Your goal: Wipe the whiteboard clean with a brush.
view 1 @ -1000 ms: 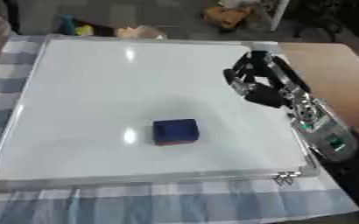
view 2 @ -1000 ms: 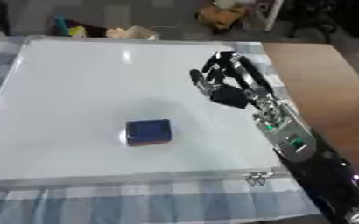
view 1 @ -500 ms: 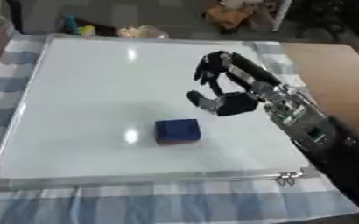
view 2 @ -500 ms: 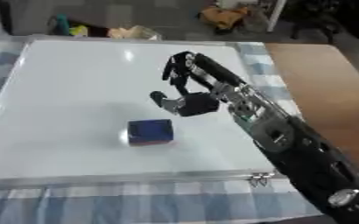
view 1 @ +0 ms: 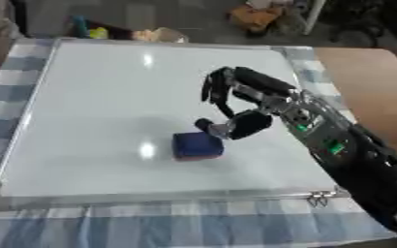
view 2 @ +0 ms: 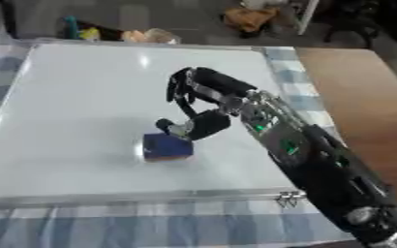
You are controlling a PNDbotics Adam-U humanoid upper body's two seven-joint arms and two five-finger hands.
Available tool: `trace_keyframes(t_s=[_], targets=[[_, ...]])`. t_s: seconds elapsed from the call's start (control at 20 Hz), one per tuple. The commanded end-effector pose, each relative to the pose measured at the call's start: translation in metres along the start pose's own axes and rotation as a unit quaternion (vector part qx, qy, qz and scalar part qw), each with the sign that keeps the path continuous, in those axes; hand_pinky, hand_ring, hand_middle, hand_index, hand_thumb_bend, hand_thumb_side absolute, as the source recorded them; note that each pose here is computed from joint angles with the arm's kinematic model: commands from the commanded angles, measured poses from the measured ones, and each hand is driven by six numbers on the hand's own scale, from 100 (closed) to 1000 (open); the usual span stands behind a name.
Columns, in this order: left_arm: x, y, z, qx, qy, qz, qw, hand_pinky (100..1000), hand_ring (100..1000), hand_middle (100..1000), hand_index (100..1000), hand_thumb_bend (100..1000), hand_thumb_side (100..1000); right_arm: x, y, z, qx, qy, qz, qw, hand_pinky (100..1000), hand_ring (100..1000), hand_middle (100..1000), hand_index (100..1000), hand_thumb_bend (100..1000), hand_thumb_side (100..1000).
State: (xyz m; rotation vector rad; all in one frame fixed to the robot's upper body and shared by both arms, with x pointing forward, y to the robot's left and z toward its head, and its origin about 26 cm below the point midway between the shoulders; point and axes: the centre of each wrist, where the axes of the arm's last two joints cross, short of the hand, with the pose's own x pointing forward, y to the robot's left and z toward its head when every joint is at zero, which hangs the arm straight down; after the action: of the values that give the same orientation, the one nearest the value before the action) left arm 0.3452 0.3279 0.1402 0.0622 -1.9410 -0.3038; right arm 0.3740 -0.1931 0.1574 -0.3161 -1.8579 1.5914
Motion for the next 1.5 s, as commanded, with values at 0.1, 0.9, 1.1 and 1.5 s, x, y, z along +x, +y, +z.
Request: trace_keyframes(t_s=[0.1, 0.9, 1.1, 1.5], targets=[[0.009, 0.001, -0.006, -0.006, -0.016, -0.004, 1.000, 548, 533, 583, 698, 643, 958, -0.001, -0.005, -0.005, 0.016, -0.003, 0.012, 1.000, 525, 612, 617, 247, 297, 547], [0.011, 0.001, -0.007, -0.008, -0.019, -0.005, 1.000, 548, 532, 582, 697, 644, 958, -0.016, 0.012, -0.011, 0.075, 0.007, -0.006, 0.997, 557, 644, 652, 264, 311, 546], [0.011, 0.001, -0.007, -0.008, -0.019, -0.005, 1.000, 549, 531, 581, 697, 645, 958, -0.021, 0.015, -0.009, 0.091, 0.016, -0.014, 0.996, 565, 651, 658, 271, 308, 549], [0.011, 0.001, -0.007, -0.007, -0.019, -0.005, 1.000, 548, 531, 581, 697, 646, 958, -0.026, 0.019, -0.006, 0.107, 0.028, -0.024, 0.994, 567, 654, 660, 273, 313, 554]])
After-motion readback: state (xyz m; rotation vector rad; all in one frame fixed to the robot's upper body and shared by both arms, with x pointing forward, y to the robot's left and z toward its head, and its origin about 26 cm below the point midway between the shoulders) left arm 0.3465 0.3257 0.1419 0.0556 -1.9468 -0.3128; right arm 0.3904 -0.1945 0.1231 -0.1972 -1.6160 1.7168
